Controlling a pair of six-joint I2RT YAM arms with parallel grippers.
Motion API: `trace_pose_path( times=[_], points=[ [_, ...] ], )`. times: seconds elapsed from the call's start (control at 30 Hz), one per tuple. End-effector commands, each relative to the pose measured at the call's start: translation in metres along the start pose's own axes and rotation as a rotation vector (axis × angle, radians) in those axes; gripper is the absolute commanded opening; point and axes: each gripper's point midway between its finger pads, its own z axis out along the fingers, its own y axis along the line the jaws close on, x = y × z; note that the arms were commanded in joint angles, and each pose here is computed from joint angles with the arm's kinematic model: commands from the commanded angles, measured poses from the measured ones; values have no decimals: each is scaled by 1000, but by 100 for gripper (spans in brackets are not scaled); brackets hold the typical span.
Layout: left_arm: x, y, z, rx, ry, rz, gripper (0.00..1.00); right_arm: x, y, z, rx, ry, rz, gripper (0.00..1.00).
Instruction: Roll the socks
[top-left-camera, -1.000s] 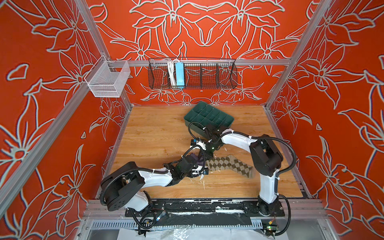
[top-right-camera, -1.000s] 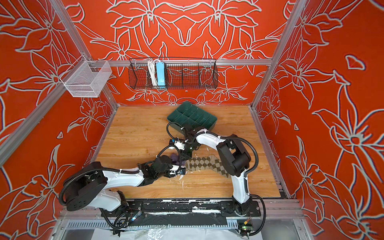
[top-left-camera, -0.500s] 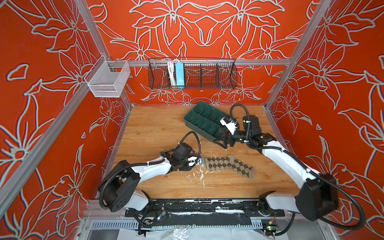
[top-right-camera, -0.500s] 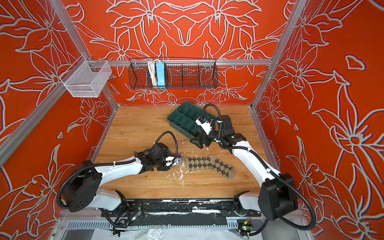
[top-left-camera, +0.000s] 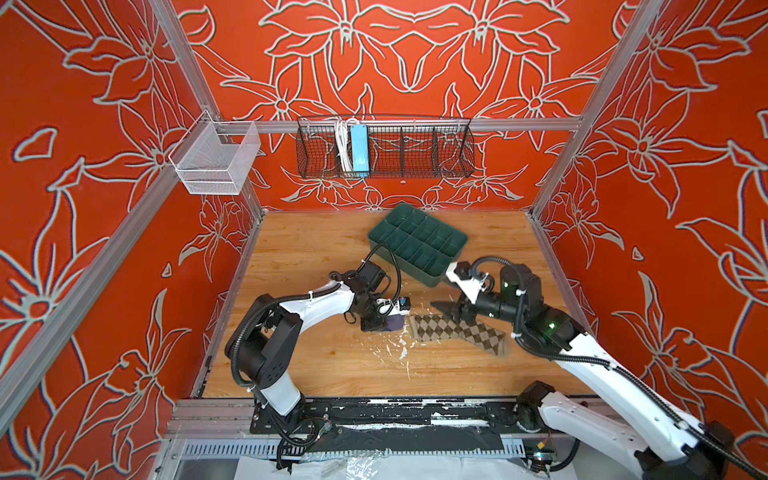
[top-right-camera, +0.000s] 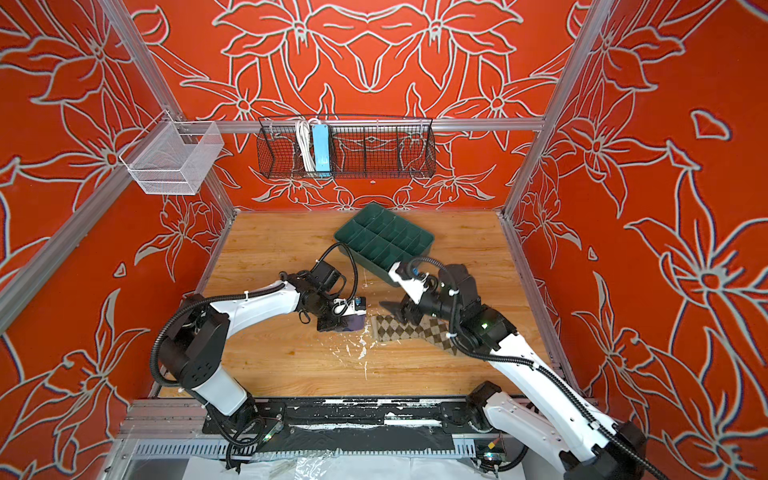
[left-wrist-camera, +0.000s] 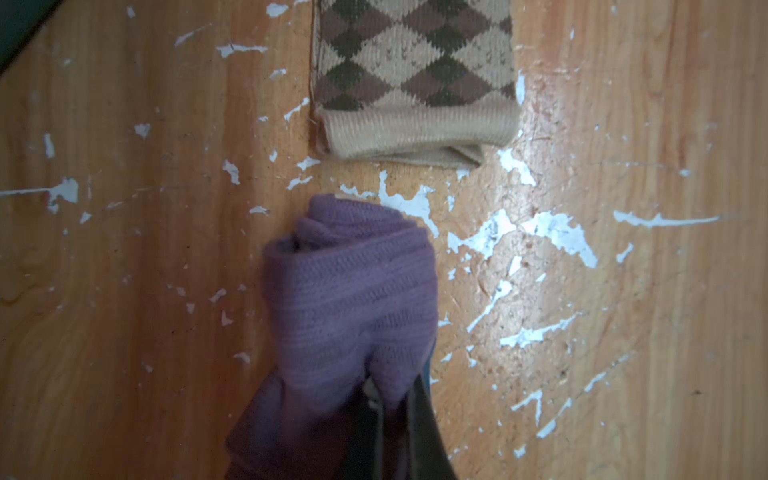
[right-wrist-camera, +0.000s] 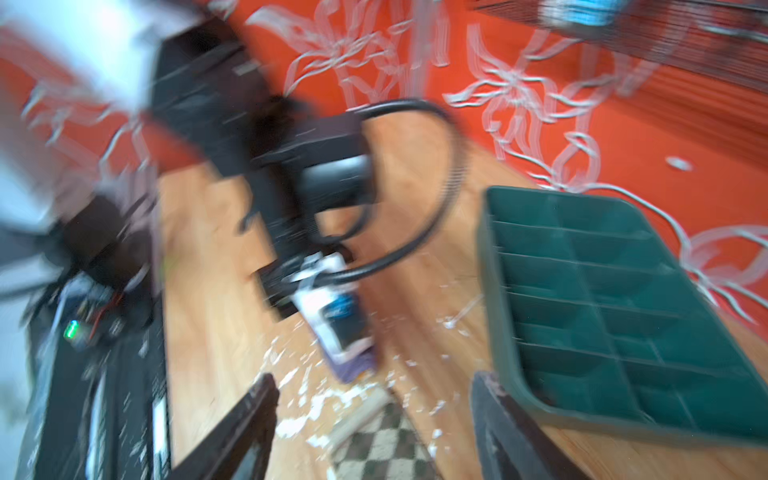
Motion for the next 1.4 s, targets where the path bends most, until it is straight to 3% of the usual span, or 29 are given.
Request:
trace_pose_path(
  times=[0.0, 0.2, 0.33, 0.53, 0.77, 0.97, 1.17, 1.37],
  points=[
    [26, -34, 13, 188, 82, -96, 0, 55, 18, 8, 19, 199, -345, 73],
    [23, -34, 11, 237, 72, -139, 0, 81, 46, 56, 29, 233, -738, 69],
    [20, -33, 7, 307, 70, -201, 0, 92, 55, 94, 11, 266, -855, 65],
    [16, -29, 8, 373, 76, -251, 0, 95, 40, 143, 111, 269, -882, 65],
    [16, -27, 7, 375, 66, -259, 0, 114, 14, 174, 161, 319, -803, 64],
    [13, -26, 4, 370, 54, -254, 0, 144, 16, 188, 65, 422, -811, 49],
    [9, -26, -1, 364, 31, -240, 0, 173, 10, 193, 44, 569, -780, 43],
    [-2, -27, -15, 337, -15, -217, 0, 197, 9, 188, -7, 711, -757, 25]
  ],
)
